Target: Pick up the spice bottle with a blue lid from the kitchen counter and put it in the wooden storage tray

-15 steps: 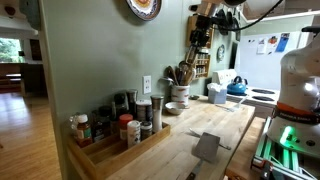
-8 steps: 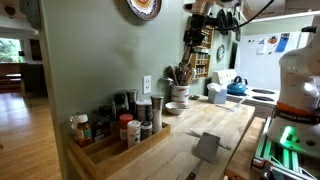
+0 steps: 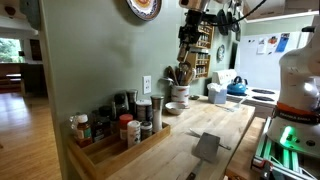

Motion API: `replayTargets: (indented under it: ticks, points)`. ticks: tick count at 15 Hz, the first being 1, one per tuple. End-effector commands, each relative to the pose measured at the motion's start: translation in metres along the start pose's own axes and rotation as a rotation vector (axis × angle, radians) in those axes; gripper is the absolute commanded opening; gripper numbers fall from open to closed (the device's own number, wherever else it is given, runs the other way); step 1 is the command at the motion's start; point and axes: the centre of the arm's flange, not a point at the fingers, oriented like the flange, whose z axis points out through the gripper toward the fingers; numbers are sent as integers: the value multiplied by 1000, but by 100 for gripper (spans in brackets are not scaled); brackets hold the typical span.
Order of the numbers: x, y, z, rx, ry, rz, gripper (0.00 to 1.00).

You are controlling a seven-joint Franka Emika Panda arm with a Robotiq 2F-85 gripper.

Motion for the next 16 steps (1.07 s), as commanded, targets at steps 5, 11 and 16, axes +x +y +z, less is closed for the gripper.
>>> replayTargets:
  ticks: [5, 11, 16]
  points:
    - [142, 3, -42, -17, -32, -315, 29]
    - [232, -9, -16, 37, -50, -430, 29]
    - [282, -14, 29, 65, 38, -476, 29]
